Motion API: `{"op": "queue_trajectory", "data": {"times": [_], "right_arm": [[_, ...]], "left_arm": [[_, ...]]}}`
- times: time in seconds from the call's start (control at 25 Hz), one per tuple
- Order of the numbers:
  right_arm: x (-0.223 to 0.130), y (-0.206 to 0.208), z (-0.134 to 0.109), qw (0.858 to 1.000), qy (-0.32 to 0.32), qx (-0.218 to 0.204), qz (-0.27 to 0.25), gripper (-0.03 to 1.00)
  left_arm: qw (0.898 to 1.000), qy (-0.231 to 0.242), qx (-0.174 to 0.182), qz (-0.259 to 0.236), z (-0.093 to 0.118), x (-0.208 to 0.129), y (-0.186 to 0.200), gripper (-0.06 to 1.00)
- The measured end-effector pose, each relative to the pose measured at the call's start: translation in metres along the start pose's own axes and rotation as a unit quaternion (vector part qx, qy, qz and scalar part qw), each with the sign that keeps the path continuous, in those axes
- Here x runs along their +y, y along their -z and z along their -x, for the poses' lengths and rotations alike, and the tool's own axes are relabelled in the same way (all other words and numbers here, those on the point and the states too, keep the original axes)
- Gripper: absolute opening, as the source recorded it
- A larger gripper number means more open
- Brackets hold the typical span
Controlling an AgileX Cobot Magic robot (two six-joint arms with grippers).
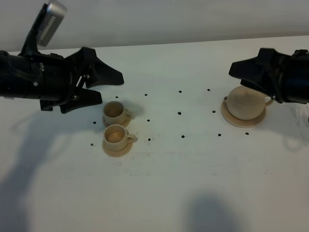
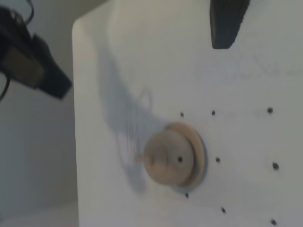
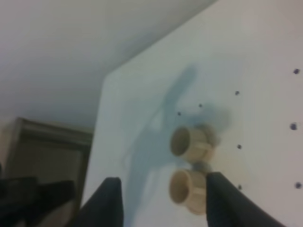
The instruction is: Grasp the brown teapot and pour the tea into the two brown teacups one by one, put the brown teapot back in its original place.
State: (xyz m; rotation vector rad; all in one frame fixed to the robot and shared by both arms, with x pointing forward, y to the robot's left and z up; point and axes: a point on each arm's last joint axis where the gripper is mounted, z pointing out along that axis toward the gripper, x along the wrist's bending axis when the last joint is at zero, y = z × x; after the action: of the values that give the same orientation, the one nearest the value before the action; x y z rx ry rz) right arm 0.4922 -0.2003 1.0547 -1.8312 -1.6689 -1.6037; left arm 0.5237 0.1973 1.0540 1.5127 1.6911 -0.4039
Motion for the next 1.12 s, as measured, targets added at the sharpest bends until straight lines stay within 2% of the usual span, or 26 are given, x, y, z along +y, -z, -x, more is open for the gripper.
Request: {"op": "queue_trajectory", "data": {"times": [0.24, 0.4, 0.6, 0.92, 1.12], "right_arm": [[-0.001, 0.001, -0.002, 0.997, 0.063, -0.012, -0.031, 0.43], [0.001, 0.003, -0.009, 0.992, 0.11, -0.007, -0.061, 0.43], [-0.003, 0.005, -0.008, 0.984, 0.152, -0.019, -0.095, 0.43], [-0.007, 0.006, -0.002, 0.973, 0.19, -0.043, -0.125, 0.43], [-0.005, 0.007, -0.002, 0.966, 0.216, -0.056, -0.134, 0.43]], "left_arm": [[0.997, -0.056, -0.019, -0.056, 0.003, -0.01, 0.001, 0.64], [0.991, -0.092, -0.015, -0.095, 0.001, -0.017, 0.002, 0.64], [0.982, -0.134, 0.024, -0.131, -0.005, -0.025, 0.008, 0.64], [0.968, -0.215, 0.081, -0.104, 0.009, -0.039, 0.046, 0.64], [0.954, -0.237, 0.159, -0.089, 0.011, -0.052, 0.076, 0.64]]}}
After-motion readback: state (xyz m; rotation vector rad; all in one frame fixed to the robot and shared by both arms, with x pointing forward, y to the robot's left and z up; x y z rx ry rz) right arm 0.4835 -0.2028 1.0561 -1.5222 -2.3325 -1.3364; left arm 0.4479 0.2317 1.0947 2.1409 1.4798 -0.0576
